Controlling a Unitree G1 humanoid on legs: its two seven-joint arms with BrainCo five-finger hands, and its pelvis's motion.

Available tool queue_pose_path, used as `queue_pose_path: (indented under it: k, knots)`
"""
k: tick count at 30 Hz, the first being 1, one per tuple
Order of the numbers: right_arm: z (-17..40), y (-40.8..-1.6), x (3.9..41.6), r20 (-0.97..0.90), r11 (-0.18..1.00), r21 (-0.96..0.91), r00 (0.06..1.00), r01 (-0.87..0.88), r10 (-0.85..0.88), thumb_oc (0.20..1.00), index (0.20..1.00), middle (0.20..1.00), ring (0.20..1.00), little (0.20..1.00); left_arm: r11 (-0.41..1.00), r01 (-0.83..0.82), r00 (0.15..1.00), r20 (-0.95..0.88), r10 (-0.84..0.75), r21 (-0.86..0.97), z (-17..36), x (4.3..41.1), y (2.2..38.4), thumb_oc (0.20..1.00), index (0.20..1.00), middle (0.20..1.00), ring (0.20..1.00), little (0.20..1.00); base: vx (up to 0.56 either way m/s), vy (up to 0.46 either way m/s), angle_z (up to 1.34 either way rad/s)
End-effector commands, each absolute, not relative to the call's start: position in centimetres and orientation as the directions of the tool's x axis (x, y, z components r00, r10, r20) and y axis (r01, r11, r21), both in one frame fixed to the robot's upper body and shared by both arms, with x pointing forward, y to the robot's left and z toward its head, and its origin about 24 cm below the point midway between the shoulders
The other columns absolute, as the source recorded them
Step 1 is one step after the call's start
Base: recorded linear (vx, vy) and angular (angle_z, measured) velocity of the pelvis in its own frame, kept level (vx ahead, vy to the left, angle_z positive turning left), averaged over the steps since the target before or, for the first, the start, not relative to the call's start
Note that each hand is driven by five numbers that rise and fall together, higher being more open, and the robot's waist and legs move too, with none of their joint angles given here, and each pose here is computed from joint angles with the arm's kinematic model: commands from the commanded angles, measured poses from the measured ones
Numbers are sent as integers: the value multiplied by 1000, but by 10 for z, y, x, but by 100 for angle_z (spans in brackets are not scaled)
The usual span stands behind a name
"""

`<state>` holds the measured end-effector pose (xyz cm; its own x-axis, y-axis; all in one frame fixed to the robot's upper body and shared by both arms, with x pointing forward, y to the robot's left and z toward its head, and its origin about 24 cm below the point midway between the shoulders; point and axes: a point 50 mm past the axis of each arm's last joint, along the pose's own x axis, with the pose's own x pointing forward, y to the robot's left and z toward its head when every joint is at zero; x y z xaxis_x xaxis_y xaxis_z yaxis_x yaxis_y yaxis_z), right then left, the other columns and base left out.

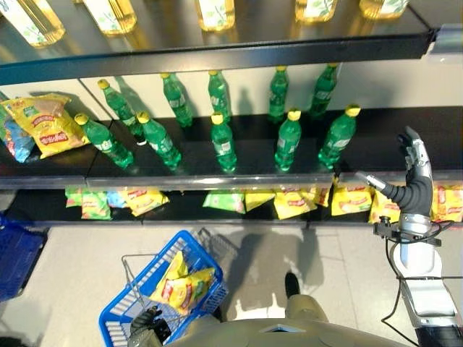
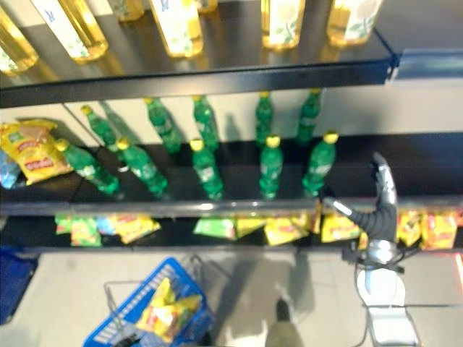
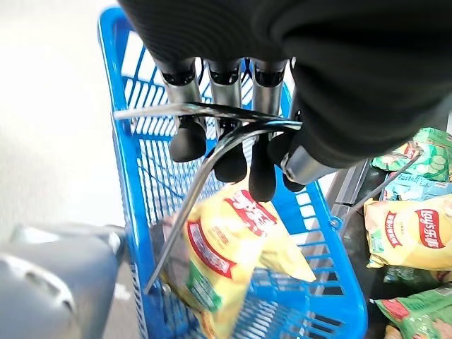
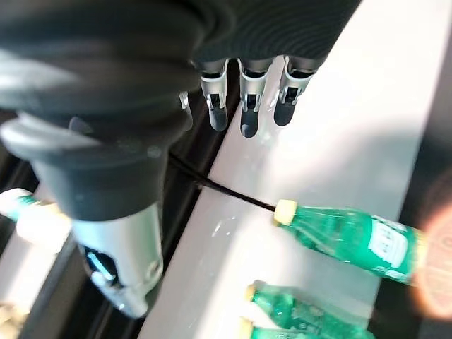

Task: Pick up the snacks into the basket

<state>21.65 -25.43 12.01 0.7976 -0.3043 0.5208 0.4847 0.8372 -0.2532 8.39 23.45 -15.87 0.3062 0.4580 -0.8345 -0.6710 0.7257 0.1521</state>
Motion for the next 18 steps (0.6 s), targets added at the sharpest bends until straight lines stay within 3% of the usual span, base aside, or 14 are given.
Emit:
queue_pose_path:
  k: [1,18]
  knots:
    - [142,-251,227,625,808,-118,675,577,-391,1000,1000,1000,1000,1000,676,-703,368,-702,610,219,-137,108,276,200,200,200,200,200,-82,33,8]
    - [158,-263,272,588,681,107,506,724,-631,1000,1000,1000,1000,1000,693,-697,422,-677,603,183,-131,129,270,200,200,200,200,200,-40,14,5]
